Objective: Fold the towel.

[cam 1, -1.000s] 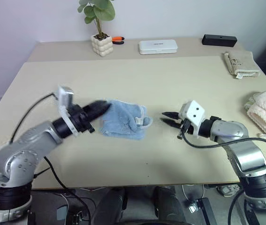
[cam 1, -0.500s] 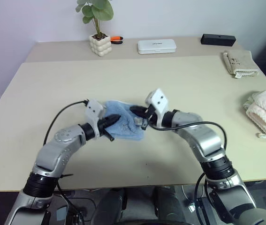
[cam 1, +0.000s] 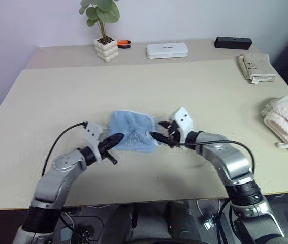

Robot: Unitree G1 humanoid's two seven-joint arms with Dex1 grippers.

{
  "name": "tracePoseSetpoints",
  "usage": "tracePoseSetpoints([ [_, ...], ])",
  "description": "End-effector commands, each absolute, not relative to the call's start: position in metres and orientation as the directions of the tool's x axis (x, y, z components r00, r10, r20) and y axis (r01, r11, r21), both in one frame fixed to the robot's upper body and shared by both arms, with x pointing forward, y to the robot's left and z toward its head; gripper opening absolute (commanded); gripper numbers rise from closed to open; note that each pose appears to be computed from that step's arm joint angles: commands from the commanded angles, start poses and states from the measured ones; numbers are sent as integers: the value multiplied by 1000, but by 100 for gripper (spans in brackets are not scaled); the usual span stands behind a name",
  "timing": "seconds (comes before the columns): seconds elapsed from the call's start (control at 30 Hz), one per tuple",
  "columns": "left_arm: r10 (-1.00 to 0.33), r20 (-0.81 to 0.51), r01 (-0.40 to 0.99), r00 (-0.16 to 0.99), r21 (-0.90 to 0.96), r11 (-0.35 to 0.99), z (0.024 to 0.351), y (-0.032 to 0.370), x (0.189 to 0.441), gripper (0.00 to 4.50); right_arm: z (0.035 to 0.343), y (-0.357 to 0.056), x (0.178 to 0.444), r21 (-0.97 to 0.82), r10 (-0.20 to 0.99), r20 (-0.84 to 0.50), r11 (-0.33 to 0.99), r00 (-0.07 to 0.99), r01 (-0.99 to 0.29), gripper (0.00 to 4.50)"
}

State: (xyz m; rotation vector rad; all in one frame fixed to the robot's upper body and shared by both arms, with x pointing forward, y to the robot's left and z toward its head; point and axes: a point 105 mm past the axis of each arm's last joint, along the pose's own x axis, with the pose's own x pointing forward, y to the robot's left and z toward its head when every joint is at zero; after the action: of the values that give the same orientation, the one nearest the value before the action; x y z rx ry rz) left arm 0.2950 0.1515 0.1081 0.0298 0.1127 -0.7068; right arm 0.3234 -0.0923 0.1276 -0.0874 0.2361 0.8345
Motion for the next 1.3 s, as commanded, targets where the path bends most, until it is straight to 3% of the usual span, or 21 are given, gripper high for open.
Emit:
tracePoseSetpoints([
  [0.03,-660,-59,662,749,83,745,131,170,280,0,131,-101,310,155,727,-249,682,640,-715,448],
  [0.3,-714,-96,720,694,133,682,135,173,261,0,115,-84,306,521,760,-254,629,599,-577,448],
  [0.6,-728,-67,731,682,111,674,134,152,262,0,102,-34,312,620,820,-290,554,494,-556,448],
  [0.67,-729,-66,731,681,112,673,134,149,262,0,103,-28,315,628,825,-279,544,492,-556,393],
  [0.77,-729,-67,731,682,116,673,134,147,262,0,110,-25,318,645,836,-241,518,494,-562,266],
  [0.93,-725,-67,728,685,114,677,135,146,261,0,123,-29,319,664,839,-177,487,514,-568,2],
  [1.0,-726,-69,728,684,116,675,134,146,261,0,134,-34,322,660,828,-124,480,547,-577,2],
  [1.07,-725,-65,726,686,118,677,135,145,262,0,163,-61,342,630,741,-11,527,672,-570,2],
  [1.13,-723,-59,724,689,116,680,136,145,263,0,186,-101,362,607,603,62,610,796,-509,2],
  [1.23,-725,-57,726,687,115,679,136,144,265,0,198,-144,378,613,445,93,679,891,-403,2],
  [1.3,-738,-54,738,673,113,665,135,139,267,0,207,-196,390,658,249,116,706,962,-262,2],
])
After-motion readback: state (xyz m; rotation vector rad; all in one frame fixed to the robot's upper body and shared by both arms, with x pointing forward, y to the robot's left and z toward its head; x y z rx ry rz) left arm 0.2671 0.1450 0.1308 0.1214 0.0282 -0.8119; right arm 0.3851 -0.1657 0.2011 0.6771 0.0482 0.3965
